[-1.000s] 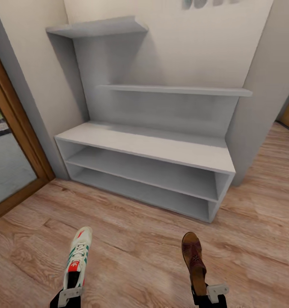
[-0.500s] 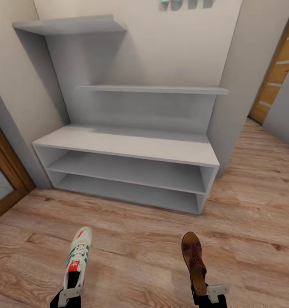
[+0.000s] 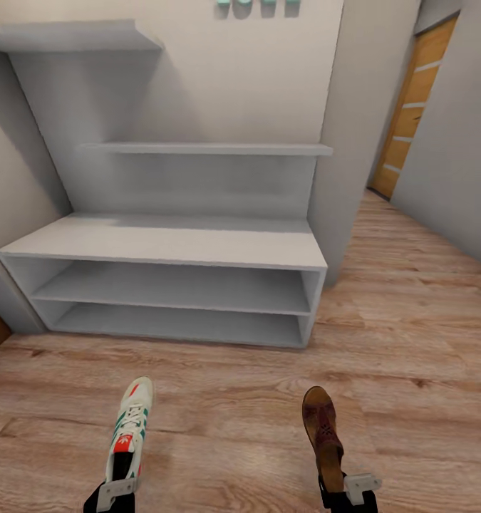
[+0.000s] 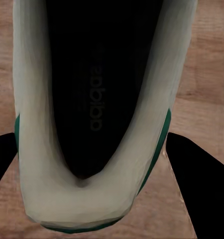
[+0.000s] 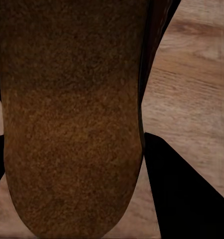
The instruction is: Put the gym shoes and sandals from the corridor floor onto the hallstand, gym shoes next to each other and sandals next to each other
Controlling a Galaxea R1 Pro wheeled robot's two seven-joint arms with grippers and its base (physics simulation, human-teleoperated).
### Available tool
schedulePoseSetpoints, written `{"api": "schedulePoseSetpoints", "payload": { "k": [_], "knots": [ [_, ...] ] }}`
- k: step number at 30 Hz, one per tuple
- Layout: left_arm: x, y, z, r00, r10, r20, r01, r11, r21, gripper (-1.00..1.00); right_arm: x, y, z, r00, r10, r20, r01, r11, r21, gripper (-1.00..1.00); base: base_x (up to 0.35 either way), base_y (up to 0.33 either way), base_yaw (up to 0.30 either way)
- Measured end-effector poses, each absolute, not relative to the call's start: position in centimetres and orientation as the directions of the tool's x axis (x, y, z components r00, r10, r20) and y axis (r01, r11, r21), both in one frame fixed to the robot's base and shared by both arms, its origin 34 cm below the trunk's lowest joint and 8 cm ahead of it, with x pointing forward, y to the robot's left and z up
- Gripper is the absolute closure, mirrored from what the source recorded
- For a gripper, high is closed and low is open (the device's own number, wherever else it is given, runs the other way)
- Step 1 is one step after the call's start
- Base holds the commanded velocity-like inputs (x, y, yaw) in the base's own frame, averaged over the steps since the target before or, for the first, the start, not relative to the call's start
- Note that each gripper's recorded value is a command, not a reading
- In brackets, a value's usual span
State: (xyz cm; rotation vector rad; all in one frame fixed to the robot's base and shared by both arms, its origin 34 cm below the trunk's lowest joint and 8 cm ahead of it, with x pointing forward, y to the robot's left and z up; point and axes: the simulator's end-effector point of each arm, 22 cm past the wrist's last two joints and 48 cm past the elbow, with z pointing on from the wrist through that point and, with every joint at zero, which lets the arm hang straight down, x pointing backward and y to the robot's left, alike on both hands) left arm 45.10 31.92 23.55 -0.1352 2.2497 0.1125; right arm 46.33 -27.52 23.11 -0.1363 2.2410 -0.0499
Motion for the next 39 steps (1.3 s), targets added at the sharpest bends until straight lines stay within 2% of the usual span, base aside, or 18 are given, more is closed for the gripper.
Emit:
{"api": "schedulePoseSetpoints", "payload": {
  "k": [10, 31, 39],
  "knots": [
    [45.1, 31.9, 23.5, -0.628, -0.059, -0.776, -0.136, 0.99, 0.035, 1.0, 46.4, -27.5, 23.2, -0.617, -0.115, -0.778, -0.081, 0.993, -0.083, 1.0, 0.0, 0.0, -0.24],
    [45.1, 31.9, 23.5, -0.628, -0.056, -0.776, -0.133, 0.99, 0.036, 1.0, 46.6, -27.7, 23.3, -0.613, -0.113, -0.782, -0.076, 0.994, -0.084, 1.0, 0.0, 0.0, -0.006],
    [45.5, 31.6, 23.4, -0.638, -0.058, -0.768, -0.13, 0.991, 0.033, 1.0, 46.7, -31.3, 23.6, -0.615, -0.094, -0.783, -0.012, 0.994, -0.11, 1.0, 0.0, 0.0, 0.0]
  ]
}}
